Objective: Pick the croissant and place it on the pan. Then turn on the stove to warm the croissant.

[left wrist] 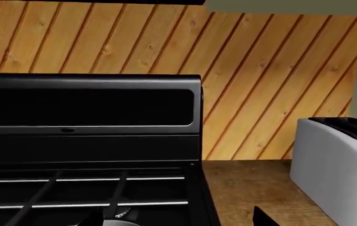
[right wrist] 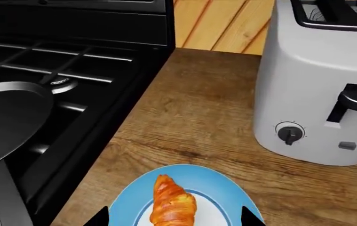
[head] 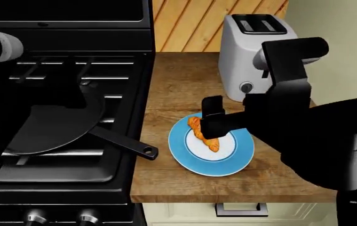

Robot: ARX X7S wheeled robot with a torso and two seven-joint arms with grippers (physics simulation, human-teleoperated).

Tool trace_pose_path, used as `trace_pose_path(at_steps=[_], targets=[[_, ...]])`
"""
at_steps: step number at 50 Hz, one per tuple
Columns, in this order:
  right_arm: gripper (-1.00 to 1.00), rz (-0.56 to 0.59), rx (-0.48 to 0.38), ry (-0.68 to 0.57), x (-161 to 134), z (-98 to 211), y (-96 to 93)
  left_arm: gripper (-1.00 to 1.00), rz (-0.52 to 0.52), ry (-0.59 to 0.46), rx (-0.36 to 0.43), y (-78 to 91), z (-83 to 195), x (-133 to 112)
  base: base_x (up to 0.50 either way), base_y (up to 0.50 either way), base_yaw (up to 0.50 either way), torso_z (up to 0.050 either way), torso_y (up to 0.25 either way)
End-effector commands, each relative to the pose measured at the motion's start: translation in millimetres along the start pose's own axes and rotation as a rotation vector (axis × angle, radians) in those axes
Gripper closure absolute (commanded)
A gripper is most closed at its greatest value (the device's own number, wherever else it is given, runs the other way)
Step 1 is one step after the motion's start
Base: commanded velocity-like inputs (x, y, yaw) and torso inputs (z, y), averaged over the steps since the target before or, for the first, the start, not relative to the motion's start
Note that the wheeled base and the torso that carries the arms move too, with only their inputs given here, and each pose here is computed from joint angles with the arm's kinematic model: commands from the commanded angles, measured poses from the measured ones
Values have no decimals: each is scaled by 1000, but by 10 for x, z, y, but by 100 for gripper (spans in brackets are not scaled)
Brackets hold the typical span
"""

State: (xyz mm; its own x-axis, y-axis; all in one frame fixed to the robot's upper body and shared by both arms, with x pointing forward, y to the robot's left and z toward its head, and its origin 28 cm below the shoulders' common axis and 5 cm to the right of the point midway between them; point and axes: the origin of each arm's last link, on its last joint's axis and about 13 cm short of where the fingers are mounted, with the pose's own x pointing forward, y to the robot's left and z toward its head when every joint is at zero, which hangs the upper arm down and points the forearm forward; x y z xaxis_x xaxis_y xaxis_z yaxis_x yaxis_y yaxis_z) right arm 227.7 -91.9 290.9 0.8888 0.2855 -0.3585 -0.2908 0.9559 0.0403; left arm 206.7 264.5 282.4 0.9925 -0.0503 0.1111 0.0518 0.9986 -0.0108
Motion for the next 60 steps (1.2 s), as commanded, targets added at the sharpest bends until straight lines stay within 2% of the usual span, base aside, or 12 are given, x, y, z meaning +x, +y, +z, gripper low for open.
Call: trace_pose_path(at_steps=[1,13,21,43,60], targets=[[-100,-11,-30,112,119,128,-2,-100,-7,-11,-7,57,-1,32,0,0,0,0,0],[-100,-22,-43,187,396,128,-94,-100,-50,-10,-5,46,-32,76,0,0,0,0,0],[-100,-19,-52,212,467,108,-120,-100,-62,-13,-9,45,-33,78,0,0,0,0,0],[-100,10,-158,280,690,93,-28,-100,-54,-40,-34,43,-36,81,0,0,0,0,0],[-100,32,-165,313,843,6,-29,-100,-32,-43,-10,44,-35,80,0,0,0,0,0]])
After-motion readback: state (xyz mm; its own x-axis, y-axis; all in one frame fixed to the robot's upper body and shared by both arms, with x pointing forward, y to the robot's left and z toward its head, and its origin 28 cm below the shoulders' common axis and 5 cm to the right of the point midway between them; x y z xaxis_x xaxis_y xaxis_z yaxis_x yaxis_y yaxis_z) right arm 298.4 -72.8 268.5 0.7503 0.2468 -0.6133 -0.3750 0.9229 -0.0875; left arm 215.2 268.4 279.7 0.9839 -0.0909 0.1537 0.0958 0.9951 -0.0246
